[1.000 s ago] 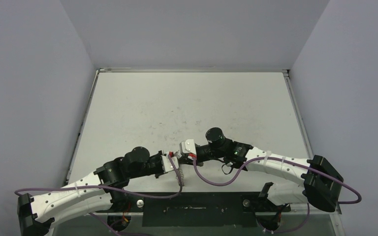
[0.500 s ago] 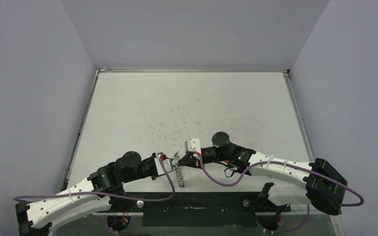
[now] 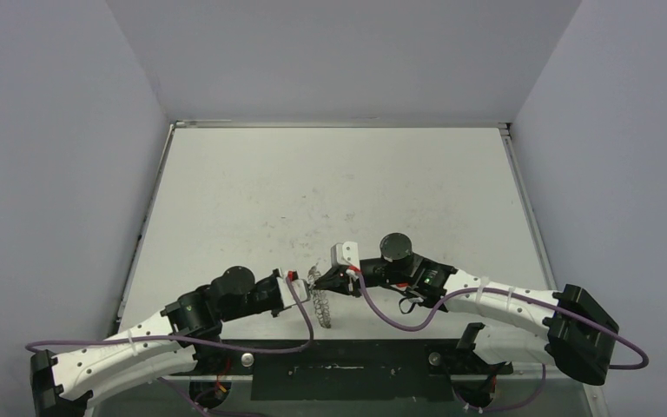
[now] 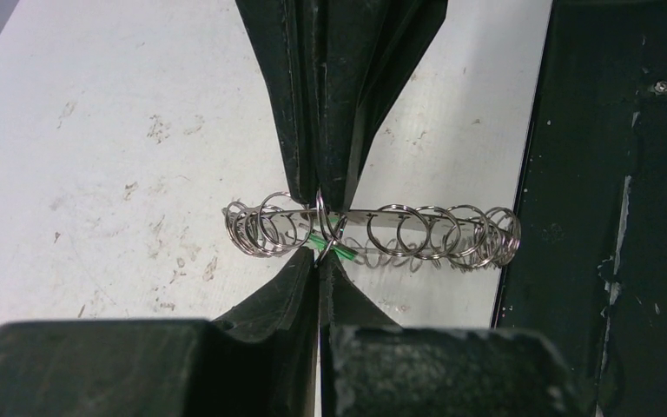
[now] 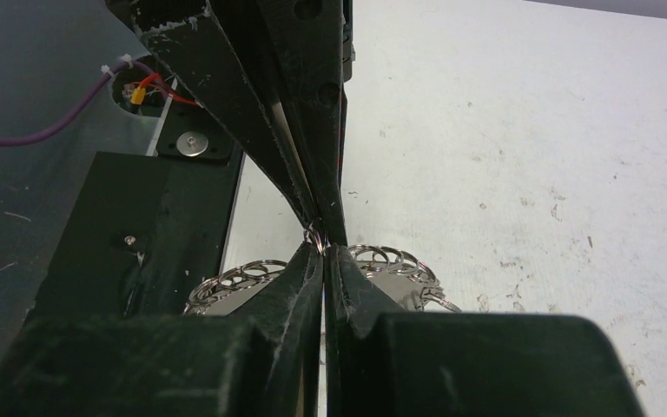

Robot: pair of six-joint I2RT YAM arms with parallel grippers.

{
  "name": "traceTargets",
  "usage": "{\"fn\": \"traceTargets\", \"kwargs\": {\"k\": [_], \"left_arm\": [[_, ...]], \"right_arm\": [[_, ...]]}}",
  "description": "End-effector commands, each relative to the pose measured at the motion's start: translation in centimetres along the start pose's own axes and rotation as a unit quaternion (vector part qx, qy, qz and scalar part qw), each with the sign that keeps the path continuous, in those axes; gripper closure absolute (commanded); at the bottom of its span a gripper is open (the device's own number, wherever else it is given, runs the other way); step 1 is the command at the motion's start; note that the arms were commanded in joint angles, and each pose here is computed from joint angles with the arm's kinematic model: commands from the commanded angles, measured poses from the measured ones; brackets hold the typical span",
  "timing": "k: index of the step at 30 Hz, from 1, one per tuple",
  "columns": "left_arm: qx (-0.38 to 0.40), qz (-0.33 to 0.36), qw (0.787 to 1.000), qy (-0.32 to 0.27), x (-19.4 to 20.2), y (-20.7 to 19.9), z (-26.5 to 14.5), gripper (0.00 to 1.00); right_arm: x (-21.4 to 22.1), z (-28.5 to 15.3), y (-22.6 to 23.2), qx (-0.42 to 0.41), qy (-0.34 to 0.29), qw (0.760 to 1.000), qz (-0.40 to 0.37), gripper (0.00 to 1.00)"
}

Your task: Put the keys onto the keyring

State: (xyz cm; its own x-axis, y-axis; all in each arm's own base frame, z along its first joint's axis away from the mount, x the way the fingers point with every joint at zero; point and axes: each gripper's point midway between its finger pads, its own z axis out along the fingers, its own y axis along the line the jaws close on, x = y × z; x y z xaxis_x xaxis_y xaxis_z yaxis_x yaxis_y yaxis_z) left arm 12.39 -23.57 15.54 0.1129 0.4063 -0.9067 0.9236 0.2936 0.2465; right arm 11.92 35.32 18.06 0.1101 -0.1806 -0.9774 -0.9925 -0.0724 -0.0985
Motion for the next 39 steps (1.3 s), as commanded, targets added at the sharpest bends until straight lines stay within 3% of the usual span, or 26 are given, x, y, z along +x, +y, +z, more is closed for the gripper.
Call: {"fn": "traceTargets", "kwargs": {"k": [1,27,39], "left_arm": [[-0.002,0.002,0.999,-0.034,-1.6,0.2,0.3,1.0],[-0.018,0.006,1.0,-0.009,0.1,0.6,0.7,1.0],[-0.033,-0.003,0.999,-0.032,-0.9,1.1,0.5,1.0]], "right_arm": [[-4.3,-0.3,-0.7,0.015,-0.07,0.997,-0.037,1.0],[-7.3,-0.9,-1.2,0.049,-0.157,0.986,-0.006,1.0],[-6.5,-0.9,-0.6,0.033,-0.134,0.99,-0.018,1.0]]}}
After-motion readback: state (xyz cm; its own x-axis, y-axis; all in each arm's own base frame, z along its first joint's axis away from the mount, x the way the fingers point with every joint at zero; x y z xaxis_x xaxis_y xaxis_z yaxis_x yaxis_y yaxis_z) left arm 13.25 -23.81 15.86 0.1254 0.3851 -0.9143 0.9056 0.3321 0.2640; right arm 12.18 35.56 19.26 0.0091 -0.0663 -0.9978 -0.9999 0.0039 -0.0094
